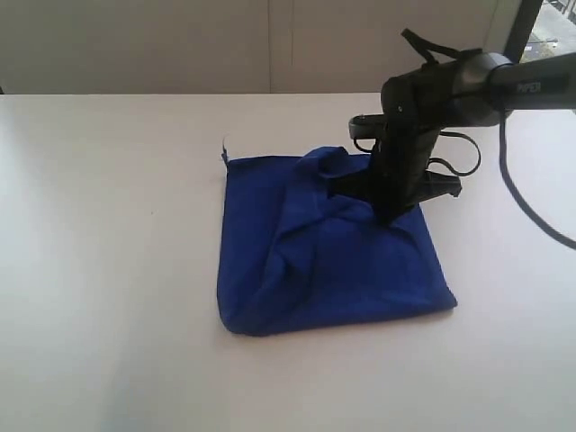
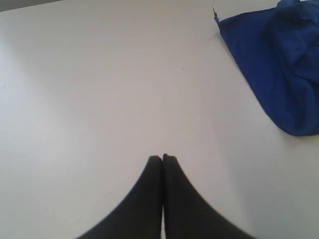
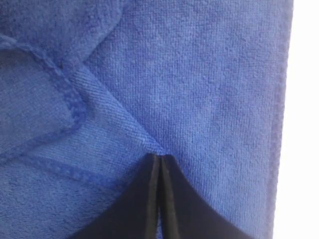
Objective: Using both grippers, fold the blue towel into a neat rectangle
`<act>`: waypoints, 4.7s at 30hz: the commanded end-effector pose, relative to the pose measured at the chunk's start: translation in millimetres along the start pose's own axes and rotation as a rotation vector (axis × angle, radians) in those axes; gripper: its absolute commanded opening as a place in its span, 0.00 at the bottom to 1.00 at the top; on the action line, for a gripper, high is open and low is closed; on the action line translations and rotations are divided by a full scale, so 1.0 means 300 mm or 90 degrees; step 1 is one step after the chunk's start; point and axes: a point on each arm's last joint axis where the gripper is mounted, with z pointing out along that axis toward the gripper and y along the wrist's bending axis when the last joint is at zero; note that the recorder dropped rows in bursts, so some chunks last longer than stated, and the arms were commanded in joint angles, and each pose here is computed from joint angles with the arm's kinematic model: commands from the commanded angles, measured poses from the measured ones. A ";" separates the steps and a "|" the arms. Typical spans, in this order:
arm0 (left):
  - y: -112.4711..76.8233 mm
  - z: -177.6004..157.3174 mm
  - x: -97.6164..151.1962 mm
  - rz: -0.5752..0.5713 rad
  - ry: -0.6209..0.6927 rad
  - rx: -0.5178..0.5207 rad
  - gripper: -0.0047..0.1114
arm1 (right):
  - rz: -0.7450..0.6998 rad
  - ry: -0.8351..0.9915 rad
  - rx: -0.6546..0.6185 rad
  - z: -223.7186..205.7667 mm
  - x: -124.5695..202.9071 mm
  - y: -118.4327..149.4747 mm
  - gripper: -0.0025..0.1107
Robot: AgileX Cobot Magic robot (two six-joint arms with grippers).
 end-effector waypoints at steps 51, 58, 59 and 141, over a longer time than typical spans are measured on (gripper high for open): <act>-0.005 -0.001 0.006 -0.006 0.000 0.008 0.04 | -0.034 -0.247 -0.112 -0.517 0.289 -0.279 0.02; -0.004 -0.001 0.007 -0.005 0.001 0.006 0.04 | -0.034 -0.249 -0.112 -0.516 0.289 -0.279 0.02; -0.004 -0.001 0.007 -0.005 0.001 0.006 0.04 | -0.034 -0.249 -0.112 -0.516 0.289 -0.279 0.02; -0.458 0.975 -0.482 0.201 0.287 0.204 0.04 | -0.016 -0.227 -0.112 -0.390 0.242 -0.265 0.02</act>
